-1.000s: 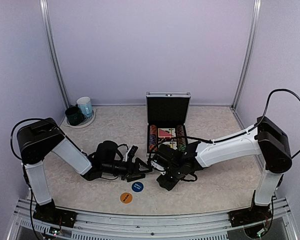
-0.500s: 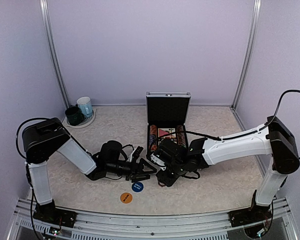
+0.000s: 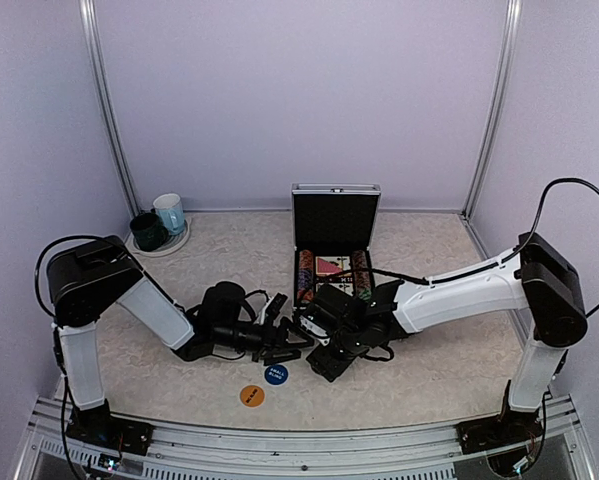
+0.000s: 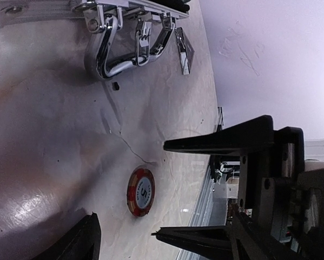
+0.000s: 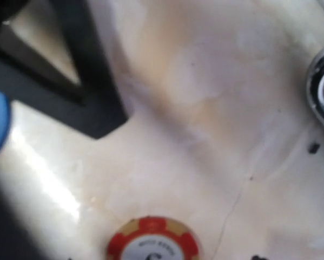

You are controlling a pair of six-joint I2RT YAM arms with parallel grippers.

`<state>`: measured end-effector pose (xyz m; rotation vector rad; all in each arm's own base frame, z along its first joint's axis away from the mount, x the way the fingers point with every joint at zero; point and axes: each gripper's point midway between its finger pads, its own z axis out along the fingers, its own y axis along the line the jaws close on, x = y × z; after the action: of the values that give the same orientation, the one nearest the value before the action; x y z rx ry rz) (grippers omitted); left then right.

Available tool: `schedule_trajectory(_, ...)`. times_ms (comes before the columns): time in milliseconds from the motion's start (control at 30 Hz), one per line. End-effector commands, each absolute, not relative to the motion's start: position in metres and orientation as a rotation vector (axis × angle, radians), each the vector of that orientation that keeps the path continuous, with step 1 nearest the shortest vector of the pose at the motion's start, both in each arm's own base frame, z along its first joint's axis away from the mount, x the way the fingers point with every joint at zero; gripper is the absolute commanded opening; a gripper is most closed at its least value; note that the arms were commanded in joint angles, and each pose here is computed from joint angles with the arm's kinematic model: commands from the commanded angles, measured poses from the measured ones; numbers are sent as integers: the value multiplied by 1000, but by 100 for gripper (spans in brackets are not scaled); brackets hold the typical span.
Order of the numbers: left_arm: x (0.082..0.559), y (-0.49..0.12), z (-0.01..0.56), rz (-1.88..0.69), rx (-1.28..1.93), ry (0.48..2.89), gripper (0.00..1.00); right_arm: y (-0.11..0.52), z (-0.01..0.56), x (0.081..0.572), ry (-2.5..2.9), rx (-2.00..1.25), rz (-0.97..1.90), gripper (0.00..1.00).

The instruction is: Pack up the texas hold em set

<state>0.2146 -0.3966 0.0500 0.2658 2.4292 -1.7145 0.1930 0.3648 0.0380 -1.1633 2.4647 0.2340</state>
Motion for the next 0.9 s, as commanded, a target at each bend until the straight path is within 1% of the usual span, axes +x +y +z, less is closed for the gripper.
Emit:
schedule_trajectory(0, 213, -403, 54, -1743, 300, 2395, 82, 358, 9, 187, 2516, -1203, 176, 70)
schedule_trajectory(167, 210, -401, 53, -1753, 293, 2397, 82, 351, 3, 188, 2520, -1181, 165, 68)
schedule_trajectory(433, 212, -398, 48, -1786, 234, 2392, 82, 349, -1, 180, 2491, -1175, 243, 58)
schedule_trajectory(533, 214, -397, 46, -1793, 212, 2397, 82, 345, -8, 175, 2491, -1192, 212, 57)
schedule_trajectory(600, 215, -397, 43, -1782, 203, 2407, 82, 342, -11, 173, 2485, -1198, 193, 53)
schedule_trajectory(667, 215, -397, 42, -1775, 201, 2414, 82, 340, -13, 171, 2484, -1196, 190, 47)
schedule_trajectory(867, 214, -396, 39, -1764, 200, 2432, 82, 340, -6, 169, 2456, -1161, 228, 41)
